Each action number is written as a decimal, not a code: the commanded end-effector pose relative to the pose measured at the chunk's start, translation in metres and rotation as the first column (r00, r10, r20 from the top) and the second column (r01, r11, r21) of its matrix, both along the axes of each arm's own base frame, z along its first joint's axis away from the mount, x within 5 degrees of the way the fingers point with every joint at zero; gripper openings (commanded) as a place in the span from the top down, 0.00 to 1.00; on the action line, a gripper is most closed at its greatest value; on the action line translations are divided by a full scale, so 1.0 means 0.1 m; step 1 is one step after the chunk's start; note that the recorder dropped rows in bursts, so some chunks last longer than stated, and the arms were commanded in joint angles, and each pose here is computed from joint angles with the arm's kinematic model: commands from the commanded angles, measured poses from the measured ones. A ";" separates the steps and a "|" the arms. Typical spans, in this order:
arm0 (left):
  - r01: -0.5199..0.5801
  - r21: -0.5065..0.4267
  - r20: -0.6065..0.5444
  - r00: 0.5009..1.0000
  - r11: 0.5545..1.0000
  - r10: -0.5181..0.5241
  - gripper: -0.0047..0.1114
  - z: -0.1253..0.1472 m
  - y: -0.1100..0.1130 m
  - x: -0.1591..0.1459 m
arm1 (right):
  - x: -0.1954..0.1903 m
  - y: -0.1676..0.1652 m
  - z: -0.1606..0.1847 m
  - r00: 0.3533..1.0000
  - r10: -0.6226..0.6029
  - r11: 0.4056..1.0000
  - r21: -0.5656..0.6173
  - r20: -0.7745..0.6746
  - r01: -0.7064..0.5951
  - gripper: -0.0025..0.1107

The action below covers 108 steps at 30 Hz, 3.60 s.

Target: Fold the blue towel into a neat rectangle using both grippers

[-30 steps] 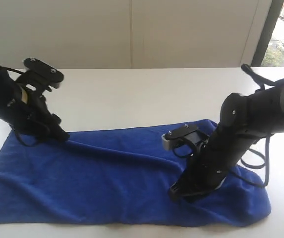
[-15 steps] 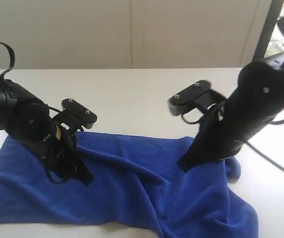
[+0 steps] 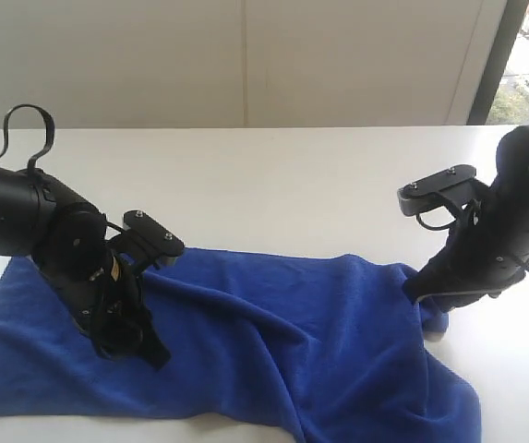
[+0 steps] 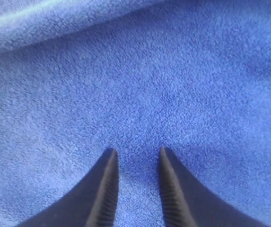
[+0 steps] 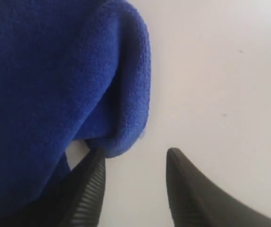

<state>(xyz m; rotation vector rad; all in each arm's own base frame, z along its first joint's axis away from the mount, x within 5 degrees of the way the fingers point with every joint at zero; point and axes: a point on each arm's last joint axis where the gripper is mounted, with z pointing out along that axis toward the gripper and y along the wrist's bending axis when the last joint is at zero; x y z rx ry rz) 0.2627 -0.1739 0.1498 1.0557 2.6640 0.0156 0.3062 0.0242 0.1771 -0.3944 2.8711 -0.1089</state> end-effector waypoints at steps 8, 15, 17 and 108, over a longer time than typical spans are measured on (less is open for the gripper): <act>0.032 0.072 -0.081 0.996 0.997 -0.026 0.80 -0.05 -0.01 -0.01 | 0.13 -0.01 -0.35 1.000 0.007 1.000 0.001 -0.022 -0.007 0.62; 0.031 0.076 -0.086 0.996 0.997 -0.025 0.83 -0.05 -0.01 -0.01 | 0.14 -0.01 -0.42 0.999 0.010 1.000 0.000 -0.033 -0.010 0.85; 0.031 0.077 -0.088 0.996 0.997 -0.024 0.93 -0.05 -0.01 -0.01 | 0.16 -0.02 -0.39 0.999 0.028 0.999 -0.021 -0.027 -0.028 0.94; 0.038 0.064 -0.092 0.995 0.997 -0.032 0.96 -0.04 -0.03 0.00 | 0.36 0.47 0.21 0.997 -0.061 0.949 0.311 0.057 0.040 0.61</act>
